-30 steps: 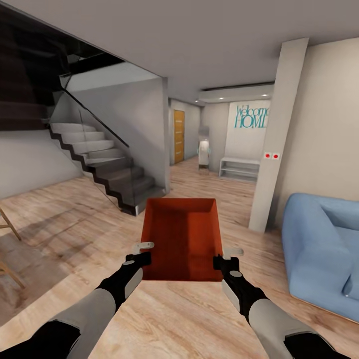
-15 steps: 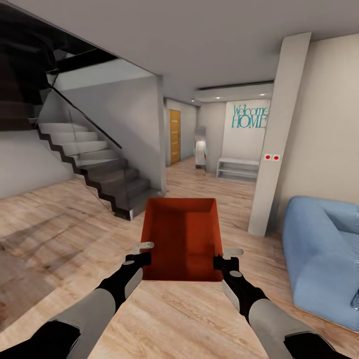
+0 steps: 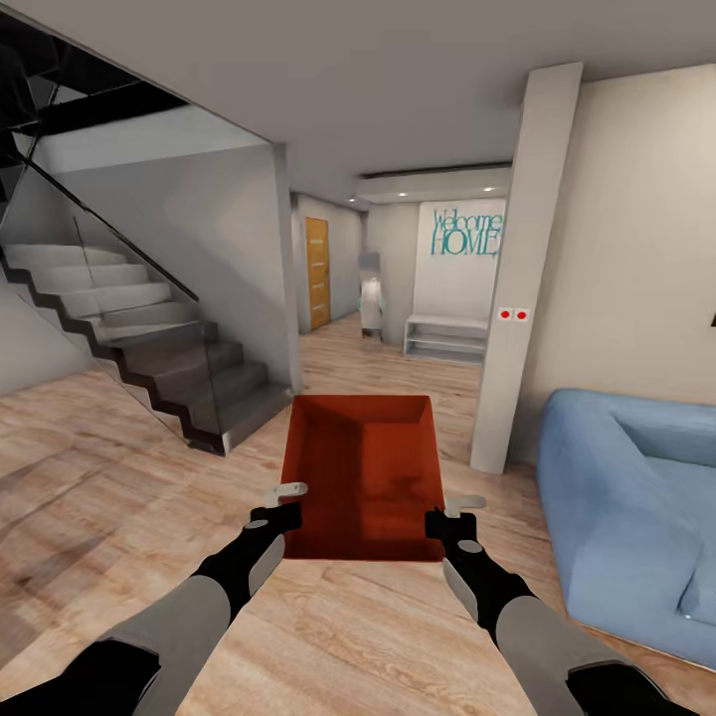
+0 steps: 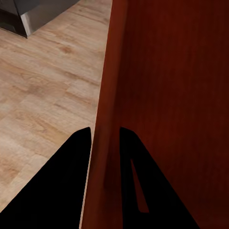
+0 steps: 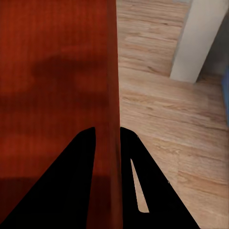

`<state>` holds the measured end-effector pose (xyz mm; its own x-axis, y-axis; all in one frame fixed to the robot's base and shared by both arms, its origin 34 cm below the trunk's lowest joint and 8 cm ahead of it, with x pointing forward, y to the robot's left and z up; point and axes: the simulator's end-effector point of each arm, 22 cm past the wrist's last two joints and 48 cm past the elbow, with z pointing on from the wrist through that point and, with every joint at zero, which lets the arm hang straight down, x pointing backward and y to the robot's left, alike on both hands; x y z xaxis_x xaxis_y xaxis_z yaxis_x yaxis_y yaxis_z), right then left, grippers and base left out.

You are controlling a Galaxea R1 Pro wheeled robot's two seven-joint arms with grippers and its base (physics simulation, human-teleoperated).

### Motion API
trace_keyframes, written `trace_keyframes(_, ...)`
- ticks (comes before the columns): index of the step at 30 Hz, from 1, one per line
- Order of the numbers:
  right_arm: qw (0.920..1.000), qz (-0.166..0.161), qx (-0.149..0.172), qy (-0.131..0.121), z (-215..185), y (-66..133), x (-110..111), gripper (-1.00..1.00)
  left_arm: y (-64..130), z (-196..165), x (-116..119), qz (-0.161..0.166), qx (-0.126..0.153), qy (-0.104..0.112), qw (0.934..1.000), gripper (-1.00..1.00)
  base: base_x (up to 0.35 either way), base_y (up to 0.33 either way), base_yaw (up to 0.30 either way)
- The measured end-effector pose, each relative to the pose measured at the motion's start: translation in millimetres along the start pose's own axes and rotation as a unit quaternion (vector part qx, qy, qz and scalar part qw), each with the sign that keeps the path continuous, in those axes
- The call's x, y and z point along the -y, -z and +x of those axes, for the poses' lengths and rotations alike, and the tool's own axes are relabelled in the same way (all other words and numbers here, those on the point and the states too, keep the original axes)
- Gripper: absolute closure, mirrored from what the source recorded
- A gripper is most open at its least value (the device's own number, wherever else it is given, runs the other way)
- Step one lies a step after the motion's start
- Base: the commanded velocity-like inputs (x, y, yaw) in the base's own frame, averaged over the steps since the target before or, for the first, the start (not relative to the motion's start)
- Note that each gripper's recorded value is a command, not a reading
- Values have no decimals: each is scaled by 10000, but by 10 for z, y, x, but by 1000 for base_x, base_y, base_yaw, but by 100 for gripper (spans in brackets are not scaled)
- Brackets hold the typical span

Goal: Move the two storage containers from the living room to the garage. In the garage, place one container on the floor and stack the other container on top of it (either order is fine).

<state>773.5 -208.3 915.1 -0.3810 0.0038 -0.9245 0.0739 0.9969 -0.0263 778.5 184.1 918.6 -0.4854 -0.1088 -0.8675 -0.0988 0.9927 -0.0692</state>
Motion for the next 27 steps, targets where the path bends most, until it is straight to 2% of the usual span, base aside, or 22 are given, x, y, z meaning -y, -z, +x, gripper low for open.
trace_keyframes(27,10000,-3,5,-10,-1,-1,3,100,1,-3,4,-1,5,-2,10000,100,326,0,-1)
